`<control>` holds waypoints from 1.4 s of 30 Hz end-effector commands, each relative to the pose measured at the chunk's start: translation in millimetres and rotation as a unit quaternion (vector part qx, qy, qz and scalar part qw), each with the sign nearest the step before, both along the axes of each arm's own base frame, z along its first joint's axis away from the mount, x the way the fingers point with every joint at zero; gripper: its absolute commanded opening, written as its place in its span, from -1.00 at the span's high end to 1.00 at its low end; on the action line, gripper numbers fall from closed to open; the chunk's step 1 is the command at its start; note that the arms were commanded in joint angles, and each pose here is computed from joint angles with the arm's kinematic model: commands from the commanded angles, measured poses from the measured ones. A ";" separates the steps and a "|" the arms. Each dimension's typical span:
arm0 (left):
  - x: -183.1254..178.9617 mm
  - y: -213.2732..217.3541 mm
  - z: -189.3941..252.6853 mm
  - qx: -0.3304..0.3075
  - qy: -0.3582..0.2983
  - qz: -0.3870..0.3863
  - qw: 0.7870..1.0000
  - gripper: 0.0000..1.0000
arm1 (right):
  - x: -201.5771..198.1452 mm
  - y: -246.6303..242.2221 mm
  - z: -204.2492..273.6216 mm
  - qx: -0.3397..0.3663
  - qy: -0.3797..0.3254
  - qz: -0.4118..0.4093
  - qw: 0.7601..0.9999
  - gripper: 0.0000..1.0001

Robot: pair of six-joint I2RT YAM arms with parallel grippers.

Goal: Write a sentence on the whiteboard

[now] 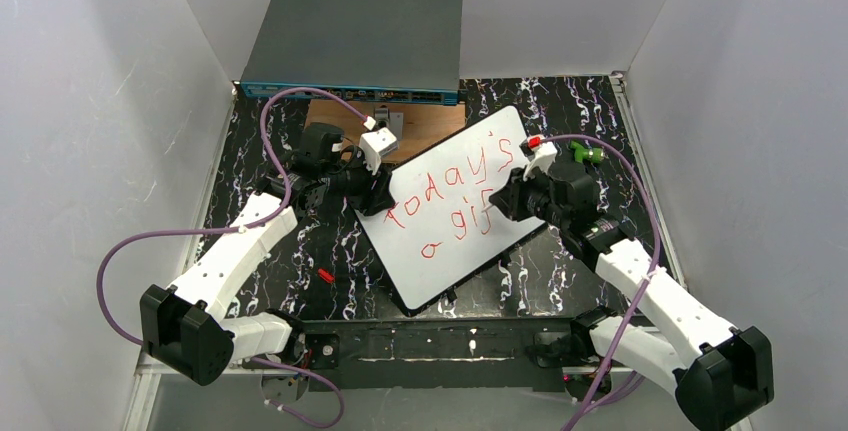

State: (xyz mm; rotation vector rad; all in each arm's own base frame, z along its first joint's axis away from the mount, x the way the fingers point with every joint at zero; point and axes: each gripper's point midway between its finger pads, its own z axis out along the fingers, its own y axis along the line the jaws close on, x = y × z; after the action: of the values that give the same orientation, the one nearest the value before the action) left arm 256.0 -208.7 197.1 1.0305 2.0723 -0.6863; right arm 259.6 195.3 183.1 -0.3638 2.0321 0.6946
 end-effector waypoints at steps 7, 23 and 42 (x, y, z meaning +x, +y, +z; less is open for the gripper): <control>-8.6 -6.9 -1.7 0.007 -0.010 -0.048 0.999 1.00 | 14.9 13.6 30.9 0.027 -0.043 0.011 0.999 0.97; -9.0 -6.8 -0.7 0.006 -0.011 -0.048 0.999 1.00 | 26.7 2.5 21.1 -0.008 -0.043 -0.022 0.999 0.97; -8.4 -6.8 -0.1 0.007 -0.012 -0.048 0.999 1.00 | 32.8 -9.8 18.6 -0.035 -0.046 -0.048 0.997 0.97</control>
State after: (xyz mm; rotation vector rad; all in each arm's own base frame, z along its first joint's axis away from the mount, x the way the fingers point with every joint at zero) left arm 256.9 -209.1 195.8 1.0292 2.0761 -0.6871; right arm 280.8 187.3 179.7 -0.3419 2.0340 0.5716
